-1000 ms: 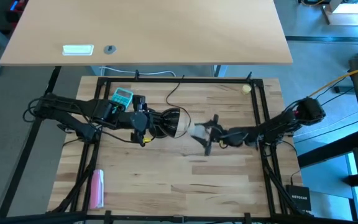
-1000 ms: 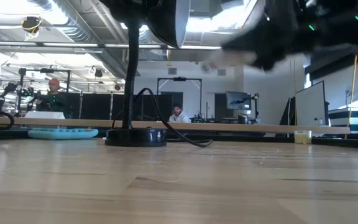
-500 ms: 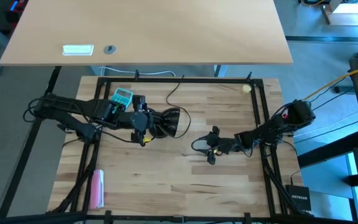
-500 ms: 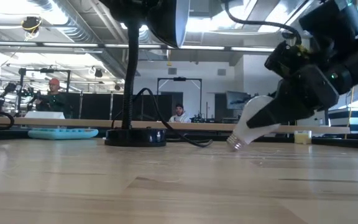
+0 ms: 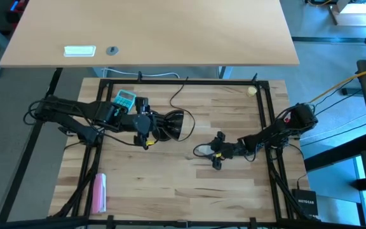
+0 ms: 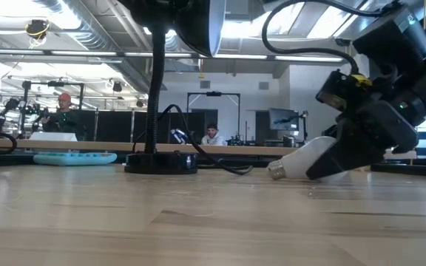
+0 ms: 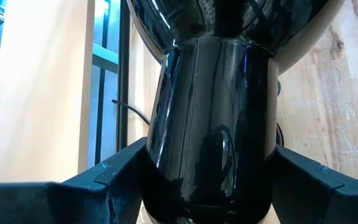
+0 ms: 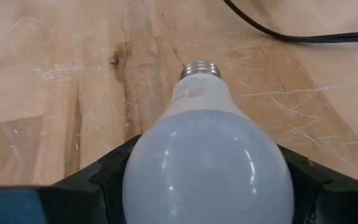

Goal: Screw lightbulb
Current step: Insert the lightbulb into the black lamp

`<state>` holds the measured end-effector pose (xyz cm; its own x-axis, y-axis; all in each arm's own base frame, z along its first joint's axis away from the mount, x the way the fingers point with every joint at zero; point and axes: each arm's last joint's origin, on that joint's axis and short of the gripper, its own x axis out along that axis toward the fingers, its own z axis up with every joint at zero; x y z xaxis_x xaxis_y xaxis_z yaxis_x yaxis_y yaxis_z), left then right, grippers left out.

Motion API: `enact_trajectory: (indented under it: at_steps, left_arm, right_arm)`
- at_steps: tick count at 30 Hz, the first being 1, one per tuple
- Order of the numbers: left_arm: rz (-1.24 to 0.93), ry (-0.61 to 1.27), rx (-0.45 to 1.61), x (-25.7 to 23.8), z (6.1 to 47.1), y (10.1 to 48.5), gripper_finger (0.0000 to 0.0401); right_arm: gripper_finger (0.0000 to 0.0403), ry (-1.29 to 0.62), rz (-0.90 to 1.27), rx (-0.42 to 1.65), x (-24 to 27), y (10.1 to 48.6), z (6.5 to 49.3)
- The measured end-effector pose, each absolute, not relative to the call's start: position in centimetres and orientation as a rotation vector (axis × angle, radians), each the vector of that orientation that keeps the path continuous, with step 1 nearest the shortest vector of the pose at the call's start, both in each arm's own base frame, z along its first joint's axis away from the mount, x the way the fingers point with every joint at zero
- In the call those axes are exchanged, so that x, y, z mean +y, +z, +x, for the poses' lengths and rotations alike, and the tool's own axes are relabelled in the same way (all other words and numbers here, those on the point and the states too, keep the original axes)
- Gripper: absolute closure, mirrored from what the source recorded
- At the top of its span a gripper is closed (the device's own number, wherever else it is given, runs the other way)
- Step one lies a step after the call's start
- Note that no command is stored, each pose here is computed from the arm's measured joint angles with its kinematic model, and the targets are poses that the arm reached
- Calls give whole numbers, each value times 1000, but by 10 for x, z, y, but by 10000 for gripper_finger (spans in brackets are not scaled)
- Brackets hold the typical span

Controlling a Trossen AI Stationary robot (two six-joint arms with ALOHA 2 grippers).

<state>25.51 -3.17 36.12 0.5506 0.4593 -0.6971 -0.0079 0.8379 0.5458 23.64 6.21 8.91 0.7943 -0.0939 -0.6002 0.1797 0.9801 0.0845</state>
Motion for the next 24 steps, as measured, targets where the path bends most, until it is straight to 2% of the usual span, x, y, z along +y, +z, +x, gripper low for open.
enact_trajectory:
  at_steps: [8, 12, 17, 24]
  left_arm:
    - [526, 292, 957, -32, 255, 361, 135]
    - [525, 291, 957, -32, 255, 361, 135]
    - [524, 291, 957, -32, 255, 361, 135]
    - [531, 220, 963, -33, 255, 361, 135]
  right_arm:
    - [142, -140, 148, 621, 62, 91, 237]
    - [143, -142, 156, 552, 62, 105, 238]
    - [142, -196, 101, 391, 59, 140, 238]
    - [141, -250, -181, 163, 63, 214, 267]
